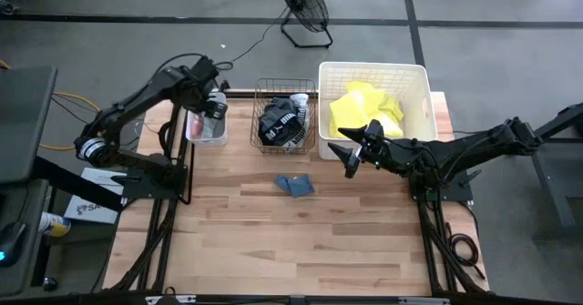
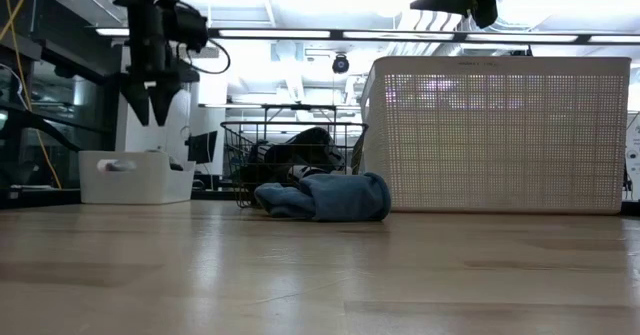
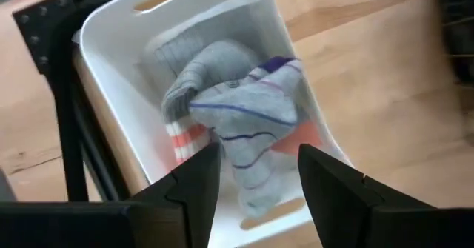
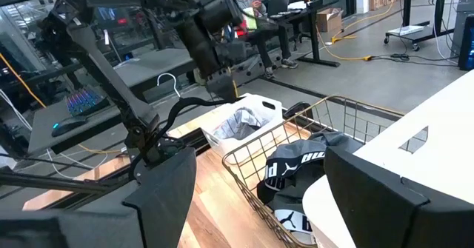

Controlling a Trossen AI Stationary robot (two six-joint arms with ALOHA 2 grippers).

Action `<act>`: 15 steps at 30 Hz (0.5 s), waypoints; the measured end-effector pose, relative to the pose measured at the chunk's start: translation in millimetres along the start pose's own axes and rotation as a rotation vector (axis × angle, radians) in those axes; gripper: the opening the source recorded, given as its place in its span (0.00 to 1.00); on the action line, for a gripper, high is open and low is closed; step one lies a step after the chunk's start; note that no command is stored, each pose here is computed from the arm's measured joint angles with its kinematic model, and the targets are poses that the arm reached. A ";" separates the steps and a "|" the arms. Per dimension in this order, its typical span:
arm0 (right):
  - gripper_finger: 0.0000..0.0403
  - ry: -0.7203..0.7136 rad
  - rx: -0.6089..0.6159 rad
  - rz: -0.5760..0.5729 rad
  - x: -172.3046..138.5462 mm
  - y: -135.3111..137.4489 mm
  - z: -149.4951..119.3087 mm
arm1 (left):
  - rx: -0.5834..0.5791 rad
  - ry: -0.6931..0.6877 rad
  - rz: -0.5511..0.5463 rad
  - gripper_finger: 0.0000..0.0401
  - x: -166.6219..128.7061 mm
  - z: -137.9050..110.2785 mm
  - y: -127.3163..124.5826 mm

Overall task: Pick & Place Cloths
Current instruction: Put the blue sock into the left white bin

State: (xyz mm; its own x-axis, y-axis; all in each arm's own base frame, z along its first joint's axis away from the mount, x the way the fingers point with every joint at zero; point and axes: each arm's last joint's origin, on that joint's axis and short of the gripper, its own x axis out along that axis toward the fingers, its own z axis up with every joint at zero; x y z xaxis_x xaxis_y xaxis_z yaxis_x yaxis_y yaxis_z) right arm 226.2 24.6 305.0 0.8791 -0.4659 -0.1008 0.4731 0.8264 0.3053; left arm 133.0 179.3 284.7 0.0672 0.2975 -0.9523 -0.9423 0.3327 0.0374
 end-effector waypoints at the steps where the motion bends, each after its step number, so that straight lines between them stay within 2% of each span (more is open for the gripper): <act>1: 0.72 0.000 0.000 0.000 0.0 0.0 0.0 | 0.008 -0.004 -0.023 0.45 -4.3 1.7 -0.6; 5: 0.72 0.007 -0.003 0.007 0.0 0.1 -0.5 | 0.120 -0.077 -0.228 0.43 -23.3 7.8 -5.5; 10: 0.72 0.030 -0.015 0.014 -0.1 -0.3 -2.6 | 0.305 -0.229 -0.536 0.34 -47.7 5.1 -10.7; 12: 0.72 0.043 -0.007 0.011 -0.1 -0.8 -4.0 | 0.352 -0.278 -0.589 0.28 -57.4 0.5 -12.7; 15: 0.72 0.058 -0.001 0.008 -0.2 -1.4 -5.6 | 0.433 -0.348 -0.609 0.17 -71.0 -8.8 -14.9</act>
State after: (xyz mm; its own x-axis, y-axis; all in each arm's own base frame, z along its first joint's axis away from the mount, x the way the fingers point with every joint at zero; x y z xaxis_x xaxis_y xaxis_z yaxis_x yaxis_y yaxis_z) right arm 225.7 25.3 299.2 0.8848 -0.4400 -0.1532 0.4658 0.8304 0.3056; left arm 139.4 145.3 349.0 0.6908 0.1901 -0.6976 -0.5026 0.8198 -0.2743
